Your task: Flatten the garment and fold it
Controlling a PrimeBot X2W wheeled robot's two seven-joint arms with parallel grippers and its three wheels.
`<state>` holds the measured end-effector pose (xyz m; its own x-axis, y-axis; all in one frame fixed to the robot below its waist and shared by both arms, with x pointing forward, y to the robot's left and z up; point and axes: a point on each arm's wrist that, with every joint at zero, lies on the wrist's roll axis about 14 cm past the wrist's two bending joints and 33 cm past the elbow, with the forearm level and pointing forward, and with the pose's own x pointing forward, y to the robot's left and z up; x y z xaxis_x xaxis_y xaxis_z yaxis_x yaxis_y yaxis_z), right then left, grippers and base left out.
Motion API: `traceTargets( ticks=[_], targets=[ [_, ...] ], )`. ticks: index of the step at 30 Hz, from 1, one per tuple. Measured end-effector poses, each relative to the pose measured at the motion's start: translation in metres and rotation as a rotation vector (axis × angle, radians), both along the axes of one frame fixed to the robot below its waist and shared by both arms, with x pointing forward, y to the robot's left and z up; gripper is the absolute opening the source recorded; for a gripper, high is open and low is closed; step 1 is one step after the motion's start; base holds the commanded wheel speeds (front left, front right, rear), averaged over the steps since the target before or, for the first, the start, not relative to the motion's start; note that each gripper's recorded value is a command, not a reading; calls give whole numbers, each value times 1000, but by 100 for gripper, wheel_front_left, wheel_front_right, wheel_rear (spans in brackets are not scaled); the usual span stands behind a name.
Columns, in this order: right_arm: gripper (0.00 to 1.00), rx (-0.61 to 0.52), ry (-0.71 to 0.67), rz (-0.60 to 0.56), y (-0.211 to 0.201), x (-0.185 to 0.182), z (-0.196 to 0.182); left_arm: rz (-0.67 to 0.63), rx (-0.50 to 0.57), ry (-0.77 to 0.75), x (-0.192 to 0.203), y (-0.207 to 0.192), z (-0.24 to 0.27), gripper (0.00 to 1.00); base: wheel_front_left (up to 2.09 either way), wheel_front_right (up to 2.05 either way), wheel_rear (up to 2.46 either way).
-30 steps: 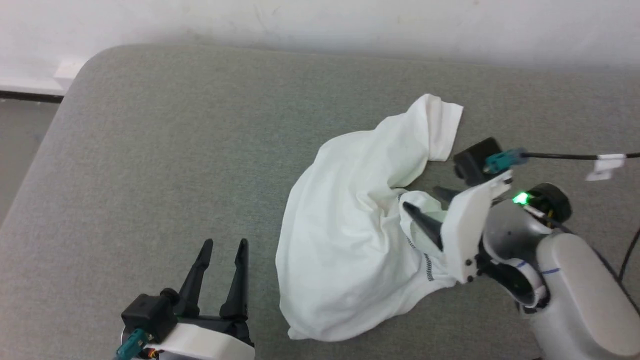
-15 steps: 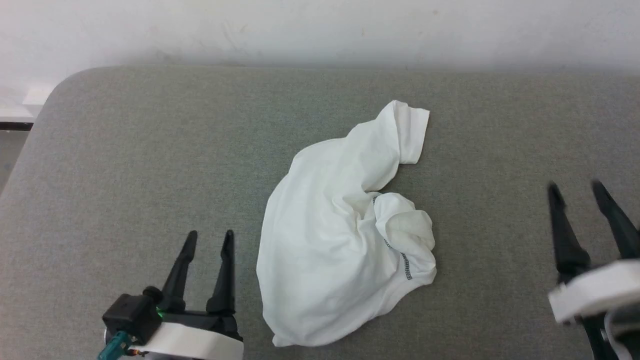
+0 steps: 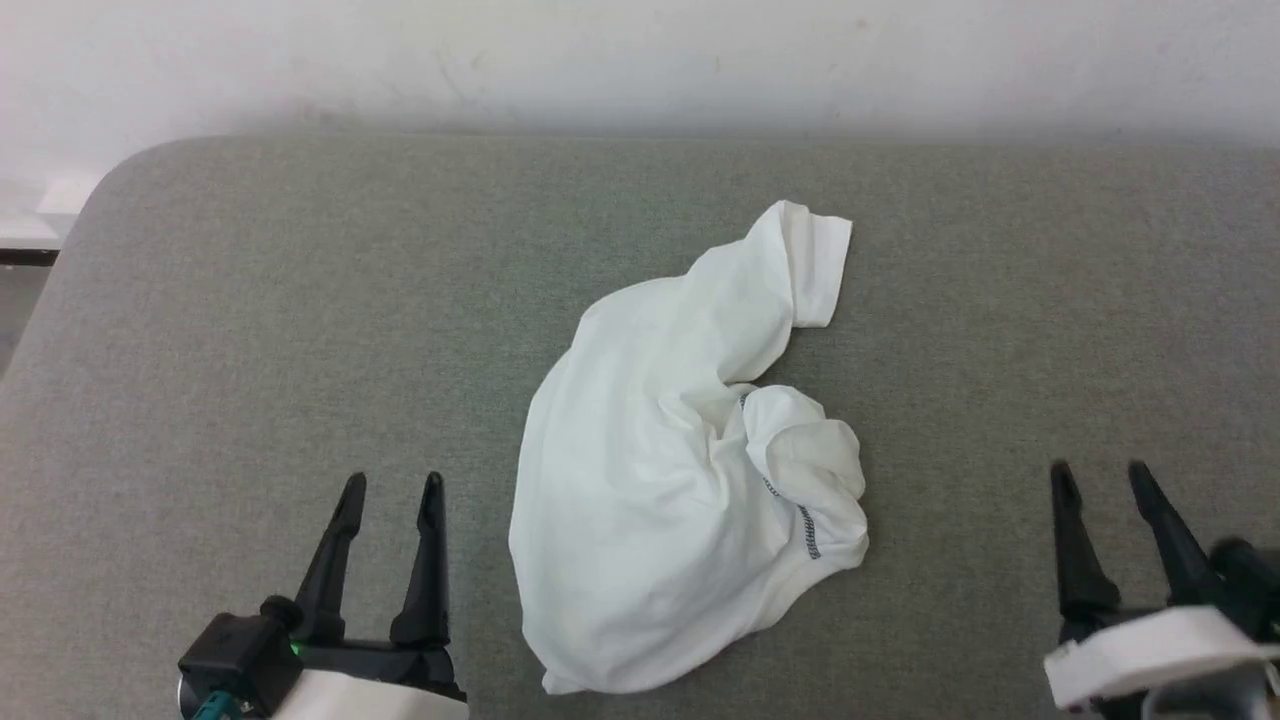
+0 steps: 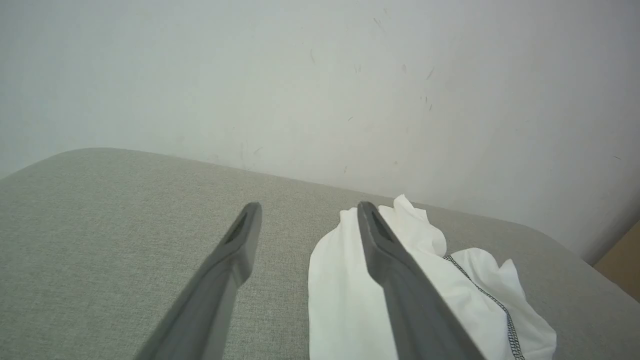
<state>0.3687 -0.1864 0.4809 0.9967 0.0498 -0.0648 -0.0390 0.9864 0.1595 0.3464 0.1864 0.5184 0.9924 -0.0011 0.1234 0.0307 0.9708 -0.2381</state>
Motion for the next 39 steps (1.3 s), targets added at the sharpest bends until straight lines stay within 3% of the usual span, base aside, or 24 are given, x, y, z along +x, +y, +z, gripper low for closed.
traceTargets(
  ticks=[4, 10, 17, 22, 23, 25, 30, 34, 39],
  targets=[
    [100, -31, 34, 112, 35, 21, 5, 3, -2, 6, -2, 0, -2, 100, 0, 0, 0],
    [100, -118, 295, 356, 104, 23, -30, 24, -20, 29, -5, 5, -8, 100, 0, 0, 0],
    [100, -228, 500, 482, 121, 22, -72, 68, -32, 52, -12, 17, -15, 100, 0, 0, 0],
    [100, -287, 532, 547, 135, 30, -89, 97, -28, 69, -16, 25, -19, 100, 0, 0, 0],
    [58, -300, 526, 554, 135, 33, -91, 99, -28, 72, -16, 26, -20, 100, 0, 0, 0],
    [2, -312, 508, 554, 136, 41, -91, 99, -28, 76, -16, 25, -21, 100, 0, 0, 0],
    [0, -277, 398, 510, 136, 67, -66, 94, -28, 67, -14, 24, -19, 100, 0, 0, 0],
    [0, -252, 211, 432, 123, 101, -9, 82, -26, 56, -10, 22, -16, 100, 0, 0, 0],
    [0, -211, 5, 171, 43, 126, 67, 42, -32, 46, -2, 11, -14, 100, 0, 0, 0]
  ],
)
